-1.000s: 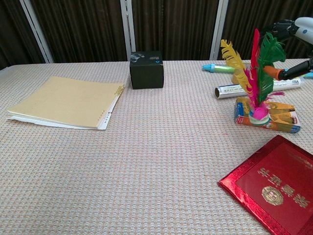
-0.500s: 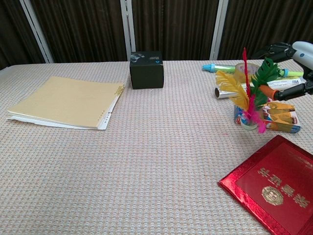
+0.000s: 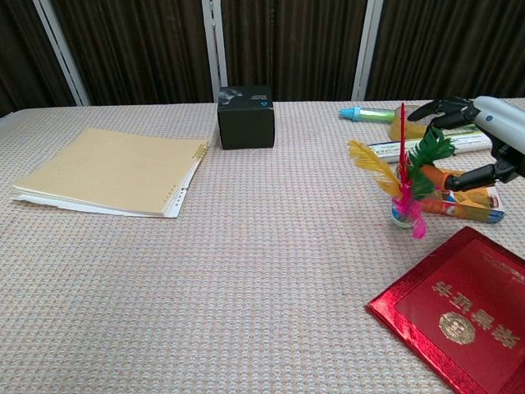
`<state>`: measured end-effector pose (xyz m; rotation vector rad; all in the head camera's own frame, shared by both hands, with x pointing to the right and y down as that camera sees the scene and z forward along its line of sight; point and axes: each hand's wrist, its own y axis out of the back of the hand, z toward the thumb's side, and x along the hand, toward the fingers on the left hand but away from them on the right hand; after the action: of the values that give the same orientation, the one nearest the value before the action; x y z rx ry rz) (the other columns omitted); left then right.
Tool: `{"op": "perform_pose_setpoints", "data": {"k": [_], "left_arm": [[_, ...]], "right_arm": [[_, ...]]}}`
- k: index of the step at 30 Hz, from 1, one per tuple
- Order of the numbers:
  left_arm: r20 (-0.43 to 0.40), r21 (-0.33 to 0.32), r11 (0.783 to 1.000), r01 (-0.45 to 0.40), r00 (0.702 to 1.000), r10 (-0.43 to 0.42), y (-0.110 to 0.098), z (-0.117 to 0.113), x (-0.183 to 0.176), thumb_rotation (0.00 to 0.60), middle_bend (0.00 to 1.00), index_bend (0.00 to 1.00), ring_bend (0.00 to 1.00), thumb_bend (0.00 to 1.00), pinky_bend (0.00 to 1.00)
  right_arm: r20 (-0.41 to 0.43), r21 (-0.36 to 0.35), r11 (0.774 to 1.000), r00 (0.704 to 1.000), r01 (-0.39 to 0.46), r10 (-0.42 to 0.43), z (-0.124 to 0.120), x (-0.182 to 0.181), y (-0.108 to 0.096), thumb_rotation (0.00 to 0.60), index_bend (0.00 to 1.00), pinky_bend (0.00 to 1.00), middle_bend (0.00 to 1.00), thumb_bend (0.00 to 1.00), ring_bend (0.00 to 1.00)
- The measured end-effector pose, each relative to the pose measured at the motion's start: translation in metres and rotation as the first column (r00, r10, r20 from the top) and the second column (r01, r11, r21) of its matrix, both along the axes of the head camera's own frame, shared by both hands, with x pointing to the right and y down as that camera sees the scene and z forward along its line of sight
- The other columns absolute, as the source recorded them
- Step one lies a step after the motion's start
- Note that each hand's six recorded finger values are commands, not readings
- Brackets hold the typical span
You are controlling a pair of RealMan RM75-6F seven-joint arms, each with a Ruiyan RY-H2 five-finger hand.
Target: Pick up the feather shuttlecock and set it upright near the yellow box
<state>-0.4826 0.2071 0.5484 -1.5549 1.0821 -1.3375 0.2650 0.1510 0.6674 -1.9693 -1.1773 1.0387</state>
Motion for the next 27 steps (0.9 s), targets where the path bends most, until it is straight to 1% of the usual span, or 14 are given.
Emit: {"op": "perform_pose_setpoints", "data": {"k": [8,12,13,15,17,19,20,23,27], "left_arm": [[-0.001,-0.002,1.000,0.002,1.000,-0.002,-0.001,0.000,-0.002,0.578,0.00,0.00,0.00,0.21,0.00],[-0.003,-0.001,1.000,0.003,1.000,-0.003,-0.001,0.000,-0.002,0.578,0.00,0.00,0.00,0.21,0.00],[-0.003,0.000,1.000,0.003,1.000,-0.003,-0.001,-0.001,-0.002,0.578,0.00,0.00,0.00,0.21,0.00],[-0.005,0.002,1.000,0.003,1.000,-0.003,-0.001,-0.001,-0.002,0.580,0.00,0.00,0.00,0.21,0.00],[-0.006,0.003,1.000,0.004,1.000,-0.004,-0.001,-0.002,-0.002,0.579,0.00,0.00,0.00,0.21,0.00],[-0.007,0.003,1.000,0.005,1.000,-0.005,-0.001,-0.002,-0.003,0.577,0.00,0.00,0.00,0.21,0.00],[-0.008,0.003,1.000,0.006,1.000,-0.006,-0.001,-0.002,-0.003,0.579,0.00,0.00,0.00,0.21,0.00],[-0.011,0.002,1.000,0.005,1.000,-0.005,-0.001,-0.002,-0.003,0.584,0.00,0.00,0.00,0.21,0.00],[-0.013,0.000,1.000,0.003,1.000,-0.003,-0.001,-0.002,-0.003,0.579,0.00,0.00,0.00,0.21,0.00]], "right_arm": [[0.012,-0.020,1.000,1.000,-0.014,0.014,0.008,0.002,0.005,0.600,0.72,0.00,0.16,0.60,0.00],[0.013,-0.036,0.999,1.000,-0.018,0.018,0.014,0.004,0.007,0.600,0.68,0.00,0.15,0.60,0.00],[0.012,-0.041,0.999,1.000,-0.018,0.018,0.016,0.004,0.007,0.600,0.62,0.00,0.12,0.60,0.00],[0.009,-0.049,0.999,1.000,-0.014,0.014,0.018,0.005,0.008,0.600,0.45,0.00,0.06,0.60,0.00],[0.005,-0.062,0.998,1.000,-0.005,0.005,0.020,0.006,0.009,0.600,0.21,0.00,0.01,0.59,0.00],[-0.009,-0.076,0.997,1.000,0.003,-0.004,0.021,0.009,0.011,0.600,0.09,0.00,0.00,0.58,0.00],[-0.014,-0.080,0.997,1.000,0.005,-0.006,0.021,0.011,0.011,0.600,0.04,0.00,0.00,0.57,0.00],[-0.028,-0.087,0.996,1.000,0.006,-0.009,0.018,0.016,0.012,0.600,0.00,0.00,0.00,0.56,0.00],[-0.056,-0.085,0.996,0.998,-0.005,0.001,0.010,0.026,0.013,0.600,0.00,0.00,0.00,0.56,0.00]]}}
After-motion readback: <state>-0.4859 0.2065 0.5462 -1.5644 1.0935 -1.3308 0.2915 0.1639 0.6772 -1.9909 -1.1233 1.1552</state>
